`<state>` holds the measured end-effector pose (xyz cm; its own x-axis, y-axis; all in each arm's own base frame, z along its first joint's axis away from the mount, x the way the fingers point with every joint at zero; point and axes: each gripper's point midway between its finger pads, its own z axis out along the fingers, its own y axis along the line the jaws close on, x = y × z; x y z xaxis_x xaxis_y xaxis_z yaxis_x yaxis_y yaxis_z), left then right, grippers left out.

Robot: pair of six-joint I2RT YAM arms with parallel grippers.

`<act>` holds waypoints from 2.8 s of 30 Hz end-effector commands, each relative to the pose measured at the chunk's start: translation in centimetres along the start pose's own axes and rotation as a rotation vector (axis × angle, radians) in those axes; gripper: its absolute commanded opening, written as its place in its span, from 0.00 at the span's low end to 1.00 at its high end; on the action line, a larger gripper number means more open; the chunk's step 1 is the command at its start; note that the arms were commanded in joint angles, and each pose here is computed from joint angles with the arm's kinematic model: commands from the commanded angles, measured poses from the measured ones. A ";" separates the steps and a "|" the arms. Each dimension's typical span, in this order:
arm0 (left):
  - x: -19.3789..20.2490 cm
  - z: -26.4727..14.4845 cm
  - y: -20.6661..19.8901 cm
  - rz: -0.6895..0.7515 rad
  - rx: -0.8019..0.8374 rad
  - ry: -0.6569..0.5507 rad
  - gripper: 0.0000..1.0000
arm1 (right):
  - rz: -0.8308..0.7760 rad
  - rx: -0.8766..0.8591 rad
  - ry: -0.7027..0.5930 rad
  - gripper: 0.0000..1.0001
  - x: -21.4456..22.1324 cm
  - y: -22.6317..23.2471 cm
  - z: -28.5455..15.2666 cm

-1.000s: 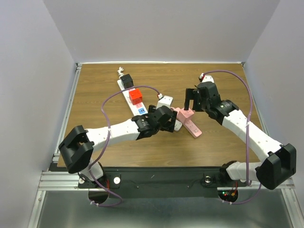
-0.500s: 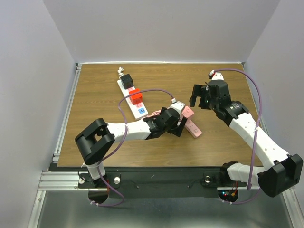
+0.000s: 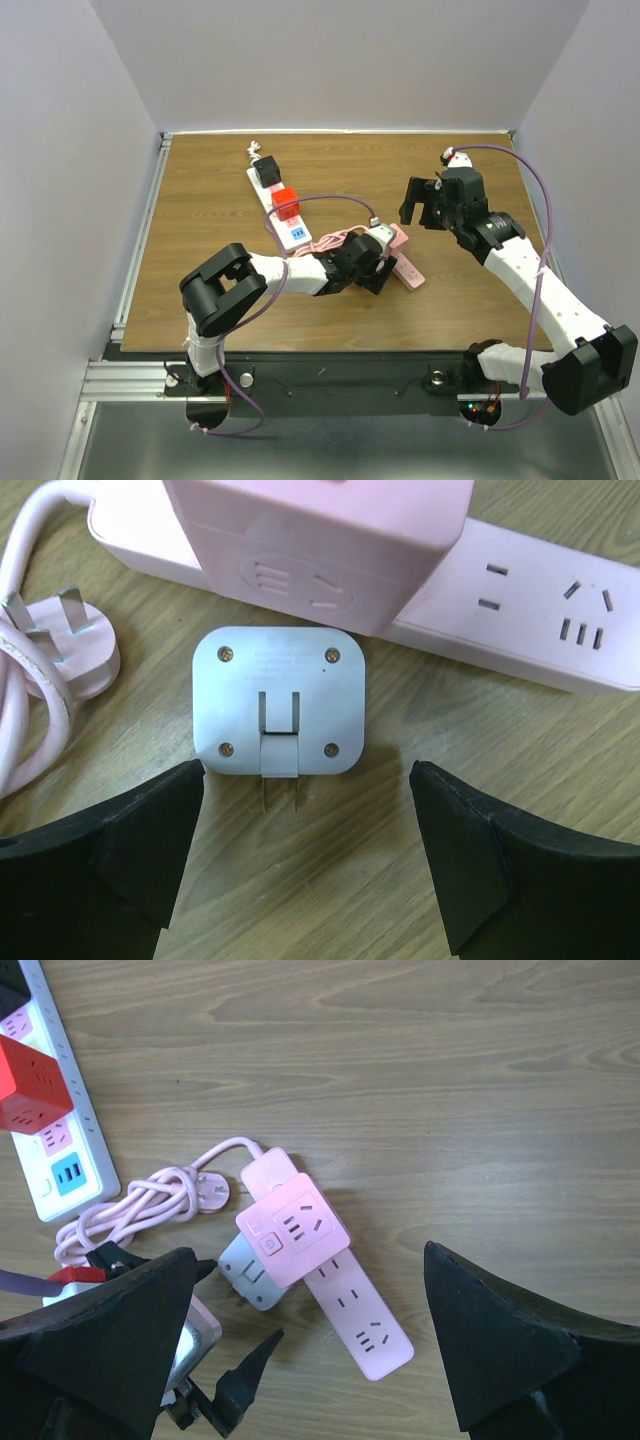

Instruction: Insert the plug

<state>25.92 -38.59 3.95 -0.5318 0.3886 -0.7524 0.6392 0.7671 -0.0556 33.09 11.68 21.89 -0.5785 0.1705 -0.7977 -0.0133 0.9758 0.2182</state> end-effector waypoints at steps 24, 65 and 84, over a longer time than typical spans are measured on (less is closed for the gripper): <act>-0.7 1.4 1.6 0.030 -0.033 -0.085 0.63 | 0.013 -0.014 -0.015 1.00 -0.8 -0.3 0.4; -9.5 -14.1 -2.1 -0.017 0.229 -0.497 0.00 | 0.088 -0.866 0.556 0.95 9.1 10.7 -4.6; -9.7 -14.3 -2.9 -0.030 0.227 -0.506 0.00 | 0.097 -0.973 0.680 0.75 11.7 12.0 -5.1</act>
<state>20.93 -36.14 16.45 -0.3112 0.1335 -0.9409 0.7549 0.6362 -0.1594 22.83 23.95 17.37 -0.9302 -0.1210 -0.3465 -0.3614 0.4664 0.8074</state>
